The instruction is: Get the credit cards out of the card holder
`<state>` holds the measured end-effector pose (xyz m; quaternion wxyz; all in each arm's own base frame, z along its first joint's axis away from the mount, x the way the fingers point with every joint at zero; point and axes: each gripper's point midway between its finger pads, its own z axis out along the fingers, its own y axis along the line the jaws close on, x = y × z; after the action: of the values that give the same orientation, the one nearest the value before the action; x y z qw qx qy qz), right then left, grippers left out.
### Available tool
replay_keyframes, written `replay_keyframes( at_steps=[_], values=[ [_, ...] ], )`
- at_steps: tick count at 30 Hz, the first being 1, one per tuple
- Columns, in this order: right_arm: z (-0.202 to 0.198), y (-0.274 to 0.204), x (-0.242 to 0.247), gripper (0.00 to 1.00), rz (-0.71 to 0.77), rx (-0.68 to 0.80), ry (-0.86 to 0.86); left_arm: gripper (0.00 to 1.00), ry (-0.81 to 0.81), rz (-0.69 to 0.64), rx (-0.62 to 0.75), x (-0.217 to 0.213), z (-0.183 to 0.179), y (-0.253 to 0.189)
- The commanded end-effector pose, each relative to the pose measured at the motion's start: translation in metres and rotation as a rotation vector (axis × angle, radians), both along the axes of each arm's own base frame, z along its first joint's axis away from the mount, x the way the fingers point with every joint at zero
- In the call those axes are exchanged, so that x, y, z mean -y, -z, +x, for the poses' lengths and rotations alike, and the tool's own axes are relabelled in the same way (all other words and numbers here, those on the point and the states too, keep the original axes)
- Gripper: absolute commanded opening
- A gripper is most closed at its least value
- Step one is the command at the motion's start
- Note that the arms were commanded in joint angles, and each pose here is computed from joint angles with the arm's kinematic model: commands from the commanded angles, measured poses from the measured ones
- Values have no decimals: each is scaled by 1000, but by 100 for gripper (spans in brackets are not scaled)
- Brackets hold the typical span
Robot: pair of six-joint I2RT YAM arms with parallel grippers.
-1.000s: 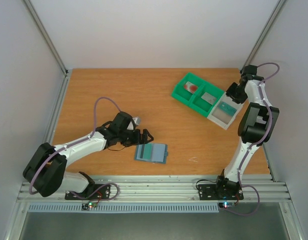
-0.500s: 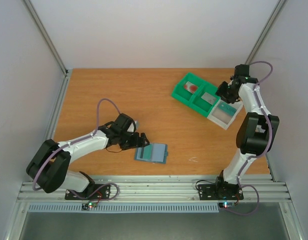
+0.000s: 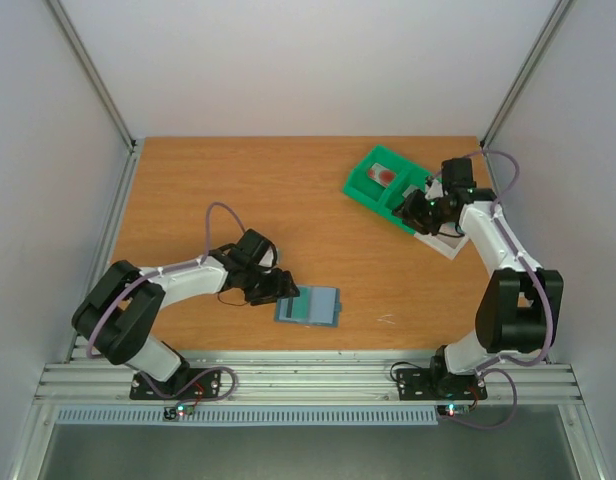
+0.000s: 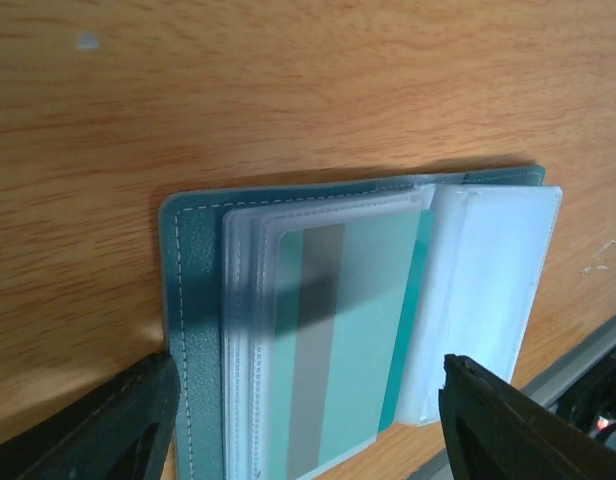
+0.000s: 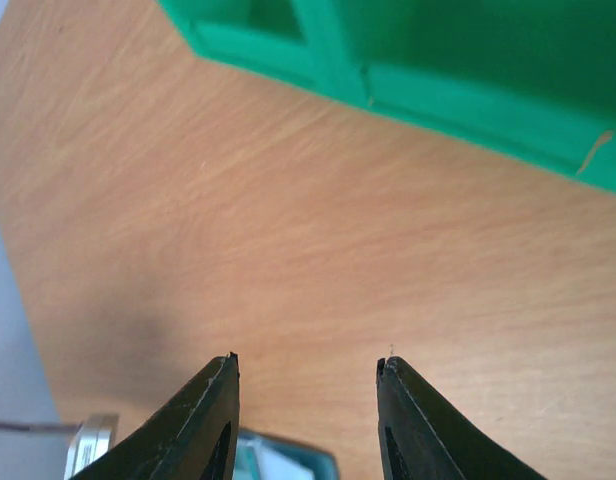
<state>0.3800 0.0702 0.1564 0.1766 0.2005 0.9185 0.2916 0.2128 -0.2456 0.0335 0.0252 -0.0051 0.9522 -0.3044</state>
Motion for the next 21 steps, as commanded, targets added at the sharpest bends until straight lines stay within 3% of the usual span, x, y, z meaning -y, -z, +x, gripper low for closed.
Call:
replay_keyframes(
  at_steps=[1,9,17,21],
  values=[
    [-20,-14,-38,39,82,53,-80,71,12,-57,-48,16,-5,3],
    [-64,-4,-79,38,122,43,-220,63,9,-151,-51,43,-14,-11],
    [-106,19,-136,32,146,-13,-399,59,-89,-168,36,38,-1,-25],
    [-124,41,-149,26,33,-28,-432,38,-90,-177,33,41,1,-18]
  ],
)
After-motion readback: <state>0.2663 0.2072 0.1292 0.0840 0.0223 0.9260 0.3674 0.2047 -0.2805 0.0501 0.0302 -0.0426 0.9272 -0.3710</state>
